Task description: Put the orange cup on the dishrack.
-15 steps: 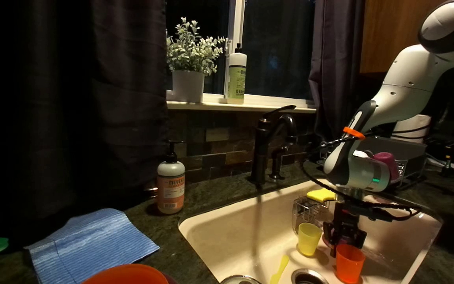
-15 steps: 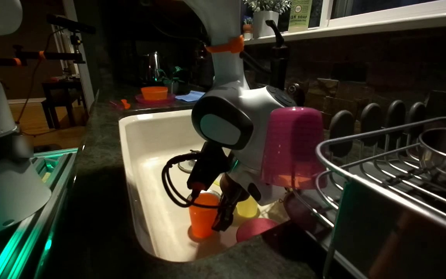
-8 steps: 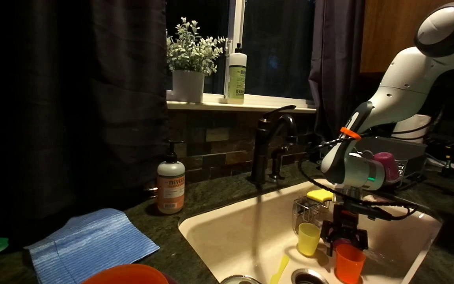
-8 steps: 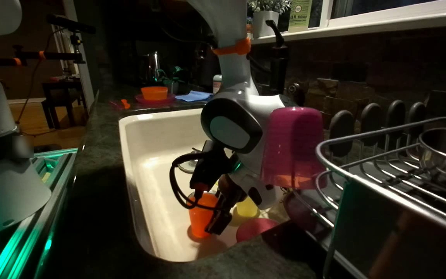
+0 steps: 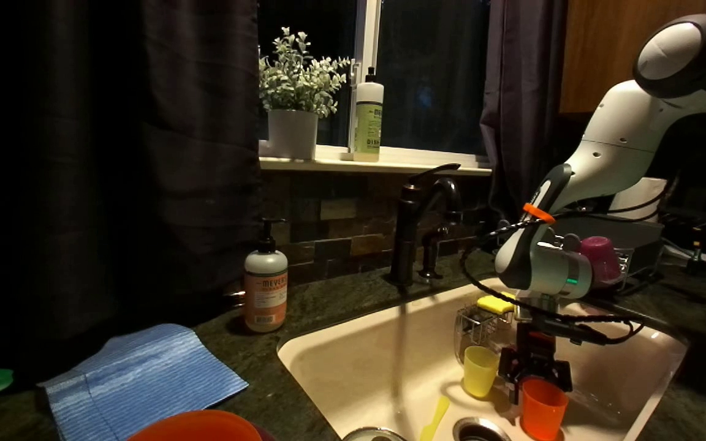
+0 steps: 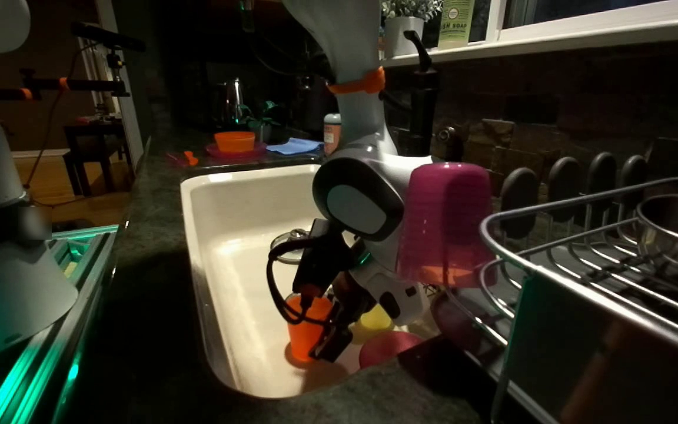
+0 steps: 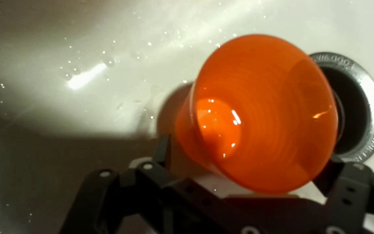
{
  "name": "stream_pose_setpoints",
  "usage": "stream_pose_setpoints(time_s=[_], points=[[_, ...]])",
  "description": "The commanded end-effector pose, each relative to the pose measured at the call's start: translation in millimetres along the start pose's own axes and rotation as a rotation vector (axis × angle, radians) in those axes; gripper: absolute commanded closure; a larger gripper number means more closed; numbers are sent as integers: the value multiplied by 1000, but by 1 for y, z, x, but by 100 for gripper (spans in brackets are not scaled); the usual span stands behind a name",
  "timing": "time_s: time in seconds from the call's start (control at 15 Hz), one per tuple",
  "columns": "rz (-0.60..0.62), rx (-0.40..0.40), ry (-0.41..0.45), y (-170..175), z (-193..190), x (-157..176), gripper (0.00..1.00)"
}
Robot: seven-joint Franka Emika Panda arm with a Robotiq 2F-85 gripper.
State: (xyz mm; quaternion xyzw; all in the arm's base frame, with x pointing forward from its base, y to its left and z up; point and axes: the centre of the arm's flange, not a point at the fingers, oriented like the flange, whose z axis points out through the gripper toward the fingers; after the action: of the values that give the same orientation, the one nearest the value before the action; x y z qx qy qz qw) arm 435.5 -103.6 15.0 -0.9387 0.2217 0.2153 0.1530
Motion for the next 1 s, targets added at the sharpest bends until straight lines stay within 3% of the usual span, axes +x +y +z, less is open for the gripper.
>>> stream_pose_setpoints(time_s=[0.0, 0.53, 0.73, 0.93], points=[[-20, -4, -27, -1, 2, 8, 0], [-21, -29, -99, -2, 9, 10, 0], [-22, -39, -116, -1, 11, 10, 15], [-23, -43, -124, -1, 12, 11, 48]])
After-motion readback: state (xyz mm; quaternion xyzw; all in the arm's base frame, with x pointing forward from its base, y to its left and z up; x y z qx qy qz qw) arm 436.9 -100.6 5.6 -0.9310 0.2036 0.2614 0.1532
